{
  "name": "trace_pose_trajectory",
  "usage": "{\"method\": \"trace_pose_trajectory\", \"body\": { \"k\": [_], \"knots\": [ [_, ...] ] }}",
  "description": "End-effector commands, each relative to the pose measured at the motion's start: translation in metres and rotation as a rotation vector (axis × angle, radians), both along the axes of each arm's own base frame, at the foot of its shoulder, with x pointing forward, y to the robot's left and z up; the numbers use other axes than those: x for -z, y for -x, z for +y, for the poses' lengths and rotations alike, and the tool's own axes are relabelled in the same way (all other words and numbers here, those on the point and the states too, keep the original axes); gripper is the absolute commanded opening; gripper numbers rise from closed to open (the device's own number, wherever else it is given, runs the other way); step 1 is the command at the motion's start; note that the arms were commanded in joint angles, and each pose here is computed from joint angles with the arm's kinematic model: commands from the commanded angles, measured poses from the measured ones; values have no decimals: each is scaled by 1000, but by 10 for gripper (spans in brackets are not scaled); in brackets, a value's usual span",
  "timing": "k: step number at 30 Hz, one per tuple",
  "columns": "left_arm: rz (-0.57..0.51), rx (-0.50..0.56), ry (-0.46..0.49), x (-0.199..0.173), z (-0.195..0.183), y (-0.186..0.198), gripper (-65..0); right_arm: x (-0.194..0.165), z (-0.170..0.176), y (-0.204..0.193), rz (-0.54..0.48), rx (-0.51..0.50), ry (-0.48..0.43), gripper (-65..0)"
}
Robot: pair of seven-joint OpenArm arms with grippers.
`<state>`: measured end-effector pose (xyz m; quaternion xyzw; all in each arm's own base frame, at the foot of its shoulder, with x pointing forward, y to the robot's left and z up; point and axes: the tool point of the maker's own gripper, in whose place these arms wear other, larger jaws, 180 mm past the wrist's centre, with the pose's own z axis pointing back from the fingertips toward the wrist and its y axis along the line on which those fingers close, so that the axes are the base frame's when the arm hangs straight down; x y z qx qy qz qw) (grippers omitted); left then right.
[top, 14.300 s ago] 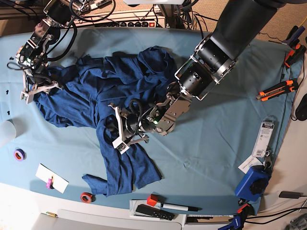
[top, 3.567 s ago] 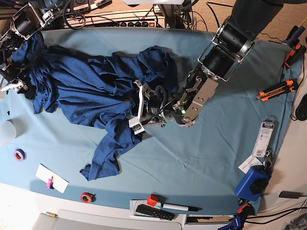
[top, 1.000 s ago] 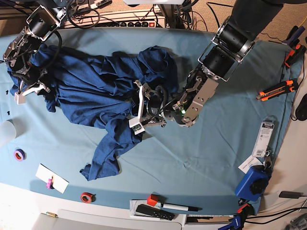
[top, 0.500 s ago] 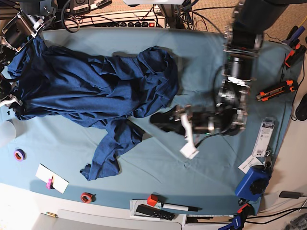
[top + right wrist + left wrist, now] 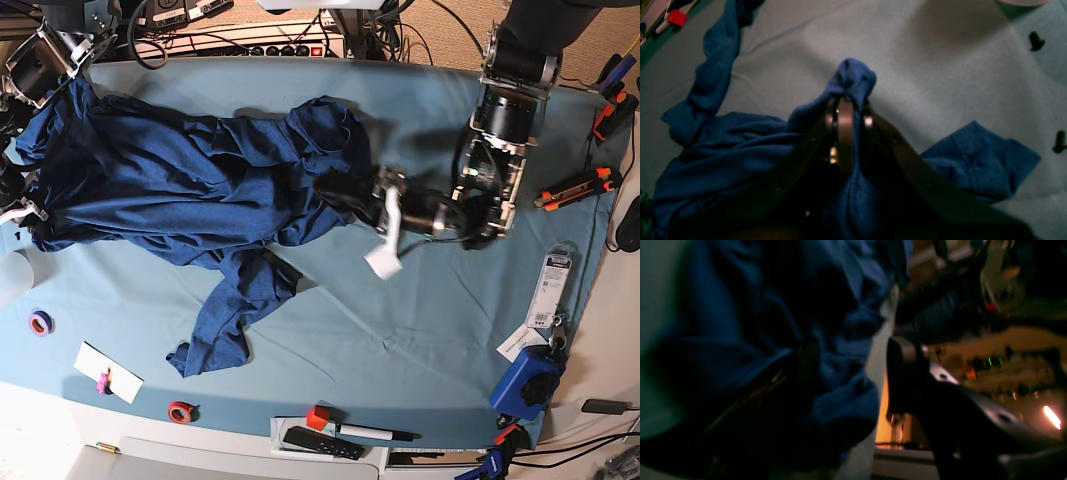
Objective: Layout the t-shirt on the table in an organized manner, then fold the t-shirt properly
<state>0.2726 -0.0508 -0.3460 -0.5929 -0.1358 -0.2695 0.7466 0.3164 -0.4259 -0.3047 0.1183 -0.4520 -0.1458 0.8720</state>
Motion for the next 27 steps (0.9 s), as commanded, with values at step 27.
{"method": "trace_pose_trajectory", "body": {
  "k": [27],
  "knots": [
    [-655,348,-502,-16,25,13,-351,-24,-11,-7,-56,7,34,-650]
  ]
}}
